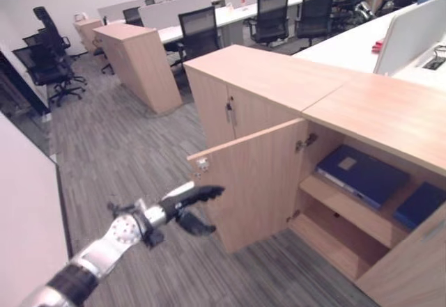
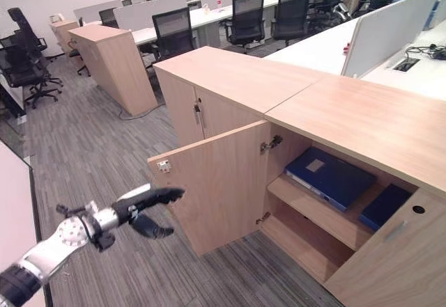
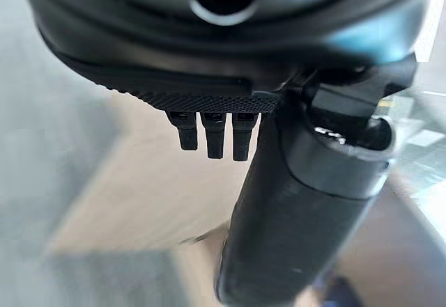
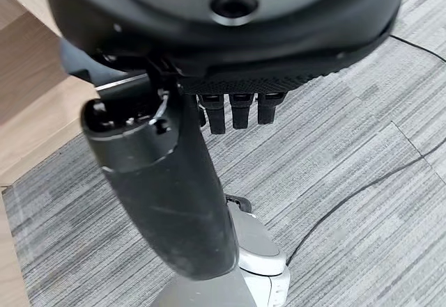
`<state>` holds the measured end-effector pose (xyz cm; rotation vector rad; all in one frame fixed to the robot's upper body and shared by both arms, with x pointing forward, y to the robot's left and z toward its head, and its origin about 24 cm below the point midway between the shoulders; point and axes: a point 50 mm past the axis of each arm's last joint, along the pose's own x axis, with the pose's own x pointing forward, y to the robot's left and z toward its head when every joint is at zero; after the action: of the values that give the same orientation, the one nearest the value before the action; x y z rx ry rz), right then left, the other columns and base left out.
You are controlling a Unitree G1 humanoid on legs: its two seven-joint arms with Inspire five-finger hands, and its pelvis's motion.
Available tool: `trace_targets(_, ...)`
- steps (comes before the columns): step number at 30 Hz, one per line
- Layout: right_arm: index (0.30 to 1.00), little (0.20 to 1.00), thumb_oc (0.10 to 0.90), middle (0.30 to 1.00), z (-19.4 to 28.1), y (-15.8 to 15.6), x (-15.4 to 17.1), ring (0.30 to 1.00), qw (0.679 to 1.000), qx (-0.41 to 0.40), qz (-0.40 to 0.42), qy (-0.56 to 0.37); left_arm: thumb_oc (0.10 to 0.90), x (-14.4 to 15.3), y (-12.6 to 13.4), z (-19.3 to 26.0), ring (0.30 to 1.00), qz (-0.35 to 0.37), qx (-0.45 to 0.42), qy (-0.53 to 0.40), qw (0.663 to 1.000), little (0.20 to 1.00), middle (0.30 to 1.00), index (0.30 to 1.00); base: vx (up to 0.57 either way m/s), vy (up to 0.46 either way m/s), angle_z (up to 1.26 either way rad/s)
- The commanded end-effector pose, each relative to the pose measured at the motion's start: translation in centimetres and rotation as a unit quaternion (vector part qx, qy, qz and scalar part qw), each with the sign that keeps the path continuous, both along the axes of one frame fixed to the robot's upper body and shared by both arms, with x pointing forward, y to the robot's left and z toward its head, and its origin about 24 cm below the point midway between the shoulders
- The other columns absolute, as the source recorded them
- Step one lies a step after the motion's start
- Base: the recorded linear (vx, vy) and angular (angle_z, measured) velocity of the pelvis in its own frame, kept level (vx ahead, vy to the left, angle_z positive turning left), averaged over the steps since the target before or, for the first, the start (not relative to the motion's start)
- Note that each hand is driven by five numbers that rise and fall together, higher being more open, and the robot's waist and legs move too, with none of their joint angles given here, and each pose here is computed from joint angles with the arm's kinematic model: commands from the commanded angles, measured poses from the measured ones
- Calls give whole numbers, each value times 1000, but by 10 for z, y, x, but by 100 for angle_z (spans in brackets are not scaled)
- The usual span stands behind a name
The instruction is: Put the empty folder in the office cabinet
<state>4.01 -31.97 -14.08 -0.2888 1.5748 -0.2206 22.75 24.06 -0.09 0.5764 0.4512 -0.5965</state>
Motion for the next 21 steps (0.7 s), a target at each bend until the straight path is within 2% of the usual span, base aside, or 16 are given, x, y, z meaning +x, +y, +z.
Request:
trace_targets(1, 900, 900, 800, 900, 13, -24, -2, 900, 999, -41, 2, 23, 800, 32, 28, 26, 900, 107, -8, -81, 991, 900, 900, 900, 2, 10, 5)
trace_targets(2, 900, 900, 800, 900, 15, -27, -4, 900, 999, -44, -9, 20, 800, 26, 41, 15, 900, 156, -1, -71, 985, 900, 900, 900, 2, 8, 6)
trace_targets(3, 900, 900, 800, 900, 15, -27, -4, 900, 999, -44, -9, 20, 800, 26, 41, 15, 900, 157, -1, -71, 985, 900, 900, 900, 7, 10, 8)
trace_targets(10, 900, 900, 800, 900, 4, -9, -20, 900, 999, -22, -12, 35, 800, 6, 65, 4, 900, 294, -67, -79, 950, 900, 900, 900, -2, 12, 9)
trace_targets(13, 900, 900, 800, 900, -1, 0, -7, 900, 1000, -4, 10, 14, 800, 2, 68, -3, 900, 331, -64, -80, 938, 900, 900, 900, 5, -2, -1)
trace_targets(14, 900, 900, 800, 900, 0, -1, -9, 900, 1000, -3, 4, 13, 800, 5, 73, 1, 900, 334, -45, -88, 937, 900, 900, 900, 9, 1, -6)
trace_targets(21, 900, 900, 800, 900, -3, 3, -17, 900, 1000, -8, 7, 24, 800, 36, 61, 12, 900, 339, -42, -125, 931, 900, 900, 900, 10, 2, -10)
